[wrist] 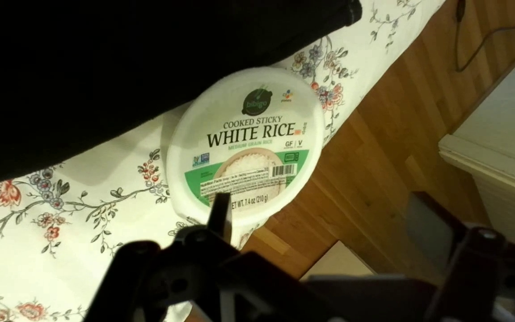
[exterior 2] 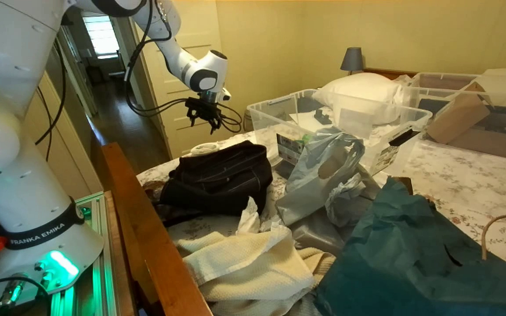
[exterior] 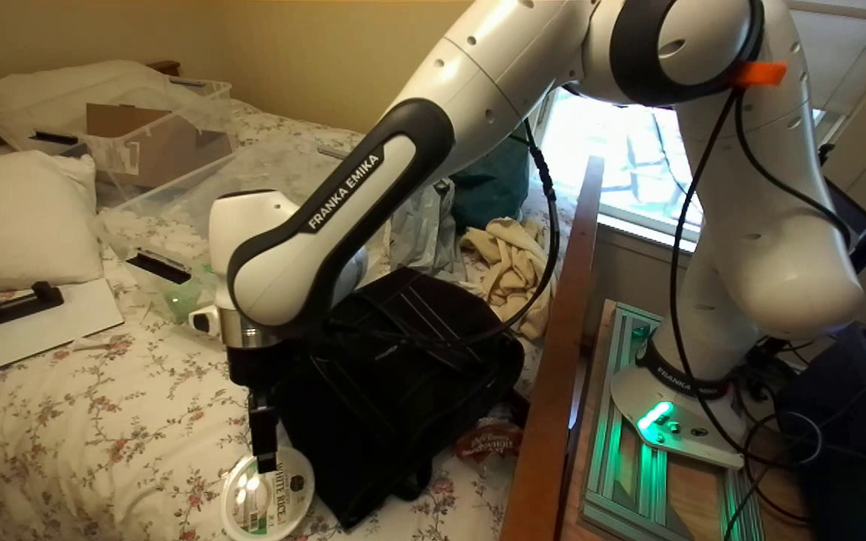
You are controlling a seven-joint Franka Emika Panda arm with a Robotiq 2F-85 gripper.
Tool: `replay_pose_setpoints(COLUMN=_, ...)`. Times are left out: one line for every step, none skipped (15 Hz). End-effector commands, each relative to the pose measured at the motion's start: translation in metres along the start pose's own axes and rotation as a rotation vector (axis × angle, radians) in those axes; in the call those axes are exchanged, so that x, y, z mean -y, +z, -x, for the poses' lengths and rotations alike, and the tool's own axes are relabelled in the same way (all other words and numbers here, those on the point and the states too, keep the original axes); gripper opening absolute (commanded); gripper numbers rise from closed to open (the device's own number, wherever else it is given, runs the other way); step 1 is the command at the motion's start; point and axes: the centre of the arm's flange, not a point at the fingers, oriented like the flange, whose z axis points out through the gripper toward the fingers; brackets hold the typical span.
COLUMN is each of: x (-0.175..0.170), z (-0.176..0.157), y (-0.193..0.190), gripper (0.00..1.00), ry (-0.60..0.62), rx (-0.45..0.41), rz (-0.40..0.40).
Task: Put the white bowl in the storage box
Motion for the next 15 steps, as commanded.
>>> replay_pose_setpoints(x=-0.017, z=-0.024, y=0.018, gripper=1.00, ry=-0.001, rx=0.048, rz=-0.017)
replay_pose_setpoints(x=-0.021, z=-0.026, y=0.021, gripper=1.00, ry=-0.003, rx=0.054, rz=-0.022)
replay_pose_setpoints(x=-0.023, z=-0.027, y=0.024, gripper=1.00, ry=-0.004, rx=0.060, rz=-0.027)
replay_pose_setpoints(x=-0.026, z=-0.029, y=0.027, gripper=1.00, ry=-0.004, rx=0.065, rz=-0.030)
replay_pose_setpoints(x=-0.029, z=-0.031, y=0.030, gripper=1.00, ry=-0.006, rx=0.070, rz=-0.035)
replay_pose_setpoints(x=-0.031, z=-0.032, y=0.032, gripper=1.00, ry=-0.008, rx=0.076, rz=-0.038)
replay_pose_setpoints(x=-0.034, z=-0.034, y=0.035, gripper=1.00, ry=-0.008, rx=0.081, rz=-0.041)
replay_pose_setpoints(x=-0.036, z=-0.035, y=0.037, gripper=1.00, ry=-0.007, rx=0.084, rz=-0.046)
replay_pose_setpoints(x=-0.037, z=-0.036, y=0.040, gripper=1.00, ry=-0.008, rx=0.090, rz=-0.051)
replay_pose_setpoints(x=-0.039, z=-0.037, y=0.043, gripper=1.00, ry=-0.007, rx=0.095, rz=-0.054)
replay_pose_setpoints(x=-0.041, z=-0.038, y=0.045, gripper=1.00, ry=-0.008, rx=0.100, rz=-0.058)
replay_pose_setpoints(x=-0.042, z=-0.038, y=0.048, gripper=1.00, ry=-0.007, rx=0.105, rz=-0.059)
replay_pose_setpoints(x=-0.044, z=-0.039, y=0.050, gripper=1.00, ry=-0.008, rx=0.106, rz=-0.061)
replay_pose_setpoints(x=-0.045, z=-0.039, y=0.053, gripper=1.00, ry=-0.005, rx=0.110, rz=-0.052)
replay_pose_setpoints(x=-0.046, z=-0.040, y=0.055, gripper=1.00, ry=-0.007, rx=0.112, rz=-0.045)
